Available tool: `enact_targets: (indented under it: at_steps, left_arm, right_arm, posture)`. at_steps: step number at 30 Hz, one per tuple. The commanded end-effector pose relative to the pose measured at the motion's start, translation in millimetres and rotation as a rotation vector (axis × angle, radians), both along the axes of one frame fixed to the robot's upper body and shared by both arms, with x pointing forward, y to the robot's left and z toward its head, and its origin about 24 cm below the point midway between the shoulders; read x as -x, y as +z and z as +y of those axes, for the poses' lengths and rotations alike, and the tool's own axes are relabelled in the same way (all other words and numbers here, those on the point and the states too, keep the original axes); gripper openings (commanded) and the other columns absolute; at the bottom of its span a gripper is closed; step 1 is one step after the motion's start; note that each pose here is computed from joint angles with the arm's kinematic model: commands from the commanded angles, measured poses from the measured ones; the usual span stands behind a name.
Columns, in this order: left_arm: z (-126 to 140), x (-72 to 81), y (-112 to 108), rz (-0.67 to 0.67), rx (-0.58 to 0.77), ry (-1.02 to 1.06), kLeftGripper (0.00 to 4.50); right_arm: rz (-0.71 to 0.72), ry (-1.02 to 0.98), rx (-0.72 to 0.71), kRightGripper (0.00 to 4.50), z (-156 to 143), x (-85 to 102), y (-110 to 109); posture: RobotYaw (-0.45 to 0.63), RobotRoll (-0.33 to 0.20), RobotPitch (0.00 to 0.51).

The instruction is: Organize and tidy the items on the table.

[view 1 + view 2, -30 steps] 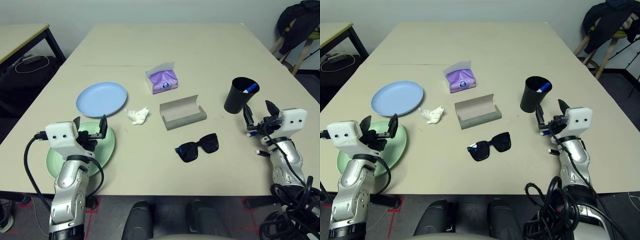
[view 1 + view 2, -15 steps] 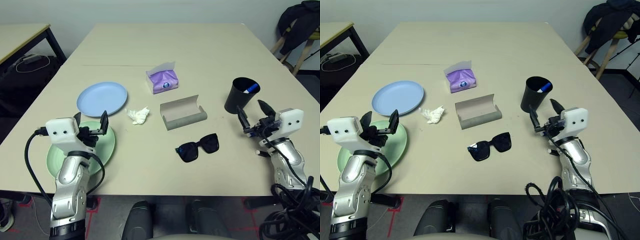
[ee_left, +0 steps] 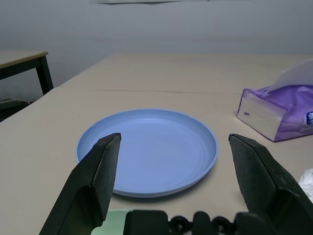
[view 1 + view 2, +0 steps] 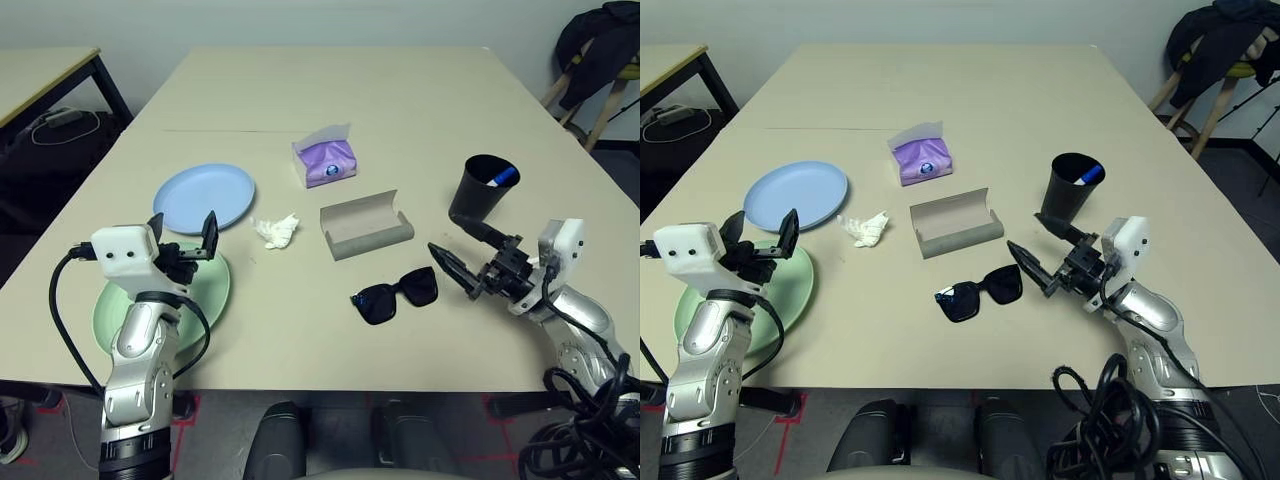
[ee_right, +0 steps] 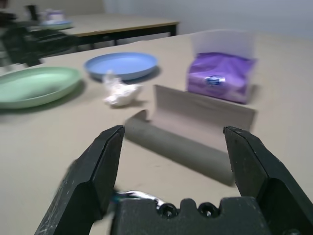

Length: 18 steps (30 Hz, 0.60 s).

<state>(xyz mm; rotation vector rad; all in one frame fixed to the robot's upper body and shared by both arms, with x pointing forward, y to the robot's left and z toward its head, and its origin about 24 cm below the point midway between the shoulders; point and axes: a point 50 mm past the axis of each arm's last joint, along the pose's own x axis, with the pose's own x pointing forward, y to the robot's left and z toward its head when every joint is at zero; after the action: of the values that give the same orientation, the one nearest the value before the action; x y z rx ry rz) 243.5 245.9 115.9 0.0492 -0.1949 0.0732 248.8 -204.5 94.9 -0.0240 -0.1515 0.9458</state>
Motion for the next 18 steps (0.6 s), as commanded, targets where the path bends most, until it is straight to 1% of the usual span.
enact_targets:
  at_steps: [1, 9, 15, 18]
  left_arm:
    - [4.5, -3.3, -0.1, 0.009, -0.015, 0.006, 4.5]
    - [5.0, -8.2, 5.4, -0.011, -0.027, -0.001, 4.5]
    - [5.3, -9.4, 7.8, -0.018, -0.031, -0.003, 4.5]
    - [5.8, -9.4, 8.2, -0.018, -0.034, -0.004, 4.5]
  right_arm:
    - [0.007, 0.099, 0.018, 4.49, 5.0, 3.8, -1.8]
    - [0.032, 0.268, 0.037, 4.49, 13.2, 12.2, -10.3]
    - [0.005, 0.323, 0.074, 4.49, 11.6, 15.3, -13.1]
    - [-0.021, 0.317, 0.095, 4.49, 8.9, 14.8, -14.5]
  posture:
    - [0.11, 0.0, 0.033]
    - [0.12, 0.0, 0.013]
    - [0.12, 0.0, 0.009]
    - [0.12, 0.0, 0.01]
